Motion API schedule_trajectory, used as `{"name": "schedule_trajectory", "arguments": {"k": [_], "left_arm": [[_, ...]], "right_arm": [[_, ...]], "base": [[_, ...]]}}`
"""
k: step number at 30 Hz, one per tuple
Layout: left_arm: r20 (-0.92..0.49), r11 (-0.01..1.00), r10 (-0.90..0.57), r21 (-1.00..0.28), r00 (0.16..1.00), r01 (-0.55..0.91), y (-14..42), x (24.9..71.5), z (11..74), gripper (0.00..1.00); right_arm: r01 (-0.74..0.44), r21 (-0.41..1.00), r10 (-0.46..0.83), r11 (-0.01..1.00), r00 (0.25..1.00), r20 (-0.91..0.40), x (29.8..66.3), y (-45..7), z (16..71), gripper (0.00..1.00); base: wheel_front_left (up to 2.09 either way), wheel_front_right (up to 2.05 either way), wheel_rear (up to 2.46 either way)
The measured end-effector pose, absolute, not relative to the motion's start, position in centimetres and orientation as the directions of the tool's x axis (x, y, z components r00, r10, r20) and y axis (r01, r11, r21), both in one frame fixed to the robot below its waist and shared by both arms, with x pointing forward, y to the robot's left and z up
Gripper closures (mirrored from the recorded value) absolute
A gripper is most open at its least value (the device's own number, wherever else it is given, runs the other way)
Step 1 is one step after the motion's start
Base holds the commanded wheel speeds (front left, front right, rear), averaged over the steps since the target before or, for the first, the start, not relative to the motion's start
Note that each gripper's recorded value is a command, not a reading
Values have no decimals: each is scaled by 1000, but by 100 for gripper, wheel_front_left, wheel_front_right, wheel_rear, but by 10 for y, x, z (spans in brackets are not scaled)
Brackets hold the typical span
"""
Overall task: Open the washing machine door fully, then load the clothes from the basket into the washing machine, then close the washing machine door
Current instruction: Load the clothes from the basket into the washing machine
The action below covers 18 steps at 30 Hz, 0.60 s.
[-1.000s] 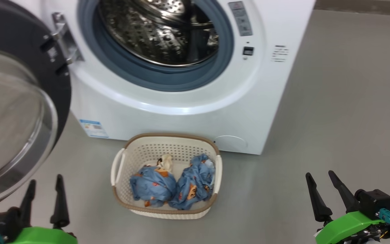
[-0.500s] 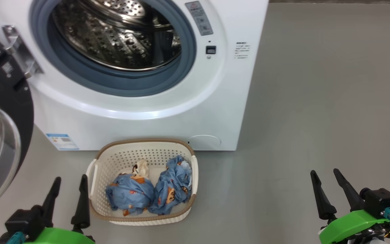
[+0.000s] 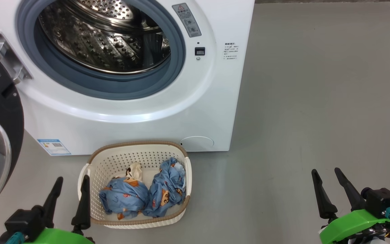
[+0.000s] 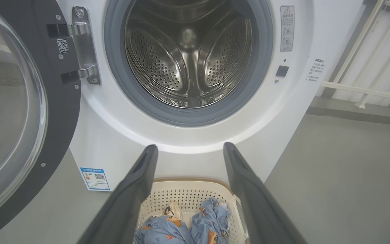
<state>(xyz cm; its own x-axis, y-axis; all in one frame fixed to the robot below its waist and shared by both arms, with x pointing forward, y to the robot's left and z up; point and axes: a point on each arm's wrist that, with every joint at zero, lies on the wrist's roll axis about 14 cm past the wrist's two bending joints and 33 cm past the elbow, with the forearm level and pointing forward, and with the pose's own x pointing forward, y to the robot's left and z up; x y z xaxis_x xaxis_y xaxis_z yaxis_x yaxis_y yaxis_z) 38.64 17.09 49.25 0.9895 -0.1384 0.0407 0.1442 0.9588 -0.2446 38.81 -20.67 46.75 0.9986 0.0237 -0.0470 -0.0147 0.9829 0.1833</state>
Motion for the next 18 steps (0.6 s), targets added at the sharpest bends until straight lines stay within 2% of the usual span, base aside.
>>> {"name": "schedule_trajectory", "arguments": {"k": [6,18], "left_arm": [[24,958,-152,-244,988,153,169,385,487,0],[9,960,-175,-222,984,173,168,386,483,0]], "right_arm": [[-14,186,24,983,998,-51,389,-206,466,0],[-12,199,26,980,998,-66,390,-202,460,0]], "base": [[20,-76,56],[33,-172,139]]}}
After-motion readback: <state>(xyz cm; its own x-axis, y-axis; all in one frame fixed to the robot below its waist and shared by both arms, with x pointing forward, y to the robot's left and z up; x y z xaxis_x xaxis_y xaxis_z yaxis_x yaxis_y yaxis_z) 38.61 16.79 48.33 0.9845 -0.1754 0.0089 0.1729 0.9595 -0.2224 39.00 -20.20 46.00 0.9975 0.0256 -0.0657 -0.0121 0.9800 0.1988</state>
